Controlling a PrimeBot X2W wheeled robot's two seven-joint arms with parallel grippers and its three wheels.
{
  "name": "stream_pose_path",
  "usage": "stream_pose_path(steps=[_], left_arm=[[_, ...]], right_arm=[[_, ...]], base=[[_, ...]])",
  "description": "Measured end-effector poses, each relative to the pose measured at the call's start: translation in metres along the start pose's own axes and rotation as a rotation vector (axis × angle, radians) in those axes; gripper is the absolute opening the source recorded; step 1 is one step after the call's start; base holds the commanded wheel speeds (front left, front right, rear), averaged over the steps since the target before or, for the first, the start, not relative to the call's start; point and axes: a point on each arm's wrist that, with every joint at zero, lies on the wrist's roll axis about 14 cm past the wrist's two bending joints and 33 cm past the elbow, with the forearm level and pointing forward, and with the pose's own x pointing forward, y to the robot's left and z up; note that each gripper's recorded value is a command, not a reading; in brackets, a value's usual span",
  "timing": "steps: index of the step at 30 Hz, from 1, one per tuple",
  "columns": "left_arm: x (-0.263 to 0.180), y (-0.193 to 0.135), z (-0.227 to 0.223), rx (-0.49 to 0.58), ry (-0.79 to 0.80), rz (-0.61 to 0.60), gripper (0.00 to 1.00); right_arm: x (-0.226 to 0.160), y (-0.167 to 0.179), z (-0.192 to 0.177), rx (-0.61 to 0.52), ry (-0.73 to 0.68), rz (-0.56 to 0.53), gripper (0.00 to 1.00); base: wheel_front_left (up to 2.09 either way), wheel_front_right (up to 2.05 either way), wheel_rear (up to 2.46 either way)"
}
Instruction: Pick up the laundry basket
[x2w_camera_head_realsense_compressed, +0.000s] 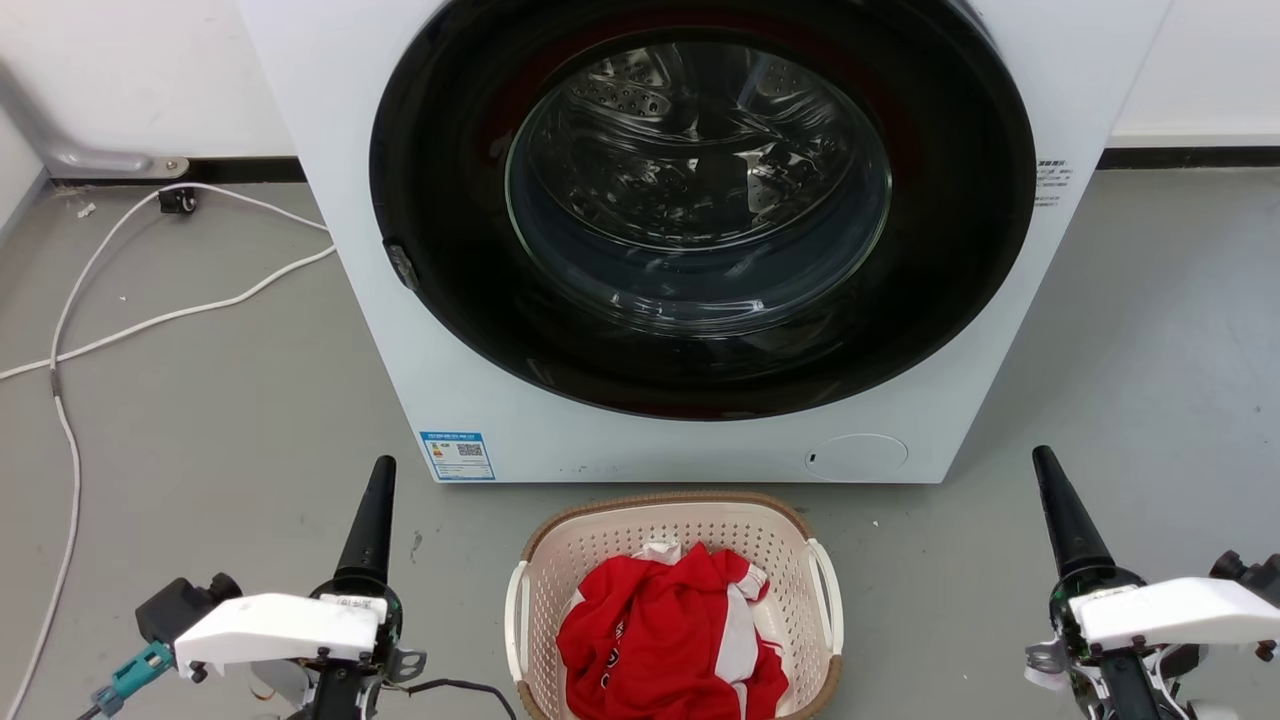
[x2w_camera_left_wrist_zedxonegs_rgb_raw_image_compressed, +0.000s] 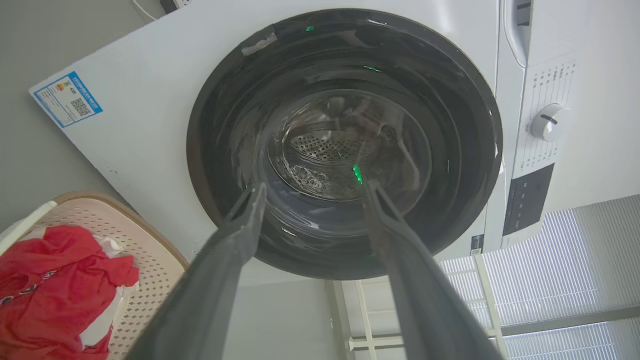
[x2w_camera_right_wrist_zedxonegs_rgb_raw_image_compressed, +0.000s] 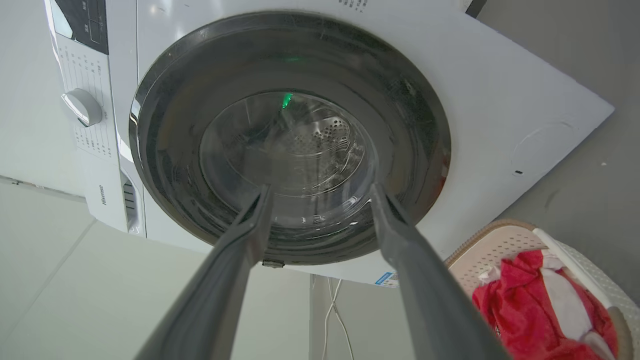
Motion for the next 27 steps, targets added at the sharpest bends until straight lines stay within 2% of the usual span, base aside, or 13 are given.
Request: stream_pose_path(steps=[13,27], left_arm=[[0.0,-0.012,-0.01,0.298,0.02,-0.044,1.0],[-0.001,-0.014,-0.02,0.509,0.036,-0.069,1.0]], right_arm=[[0.0,0.013,0.0,-0.319,-0.01,0.042,1.0],[-0.002,0.019,-0.005,-0.55,0.008,0.066,1.0]], base=[[0.0,0.0,0.0],[0.0,0.0,0.0]])
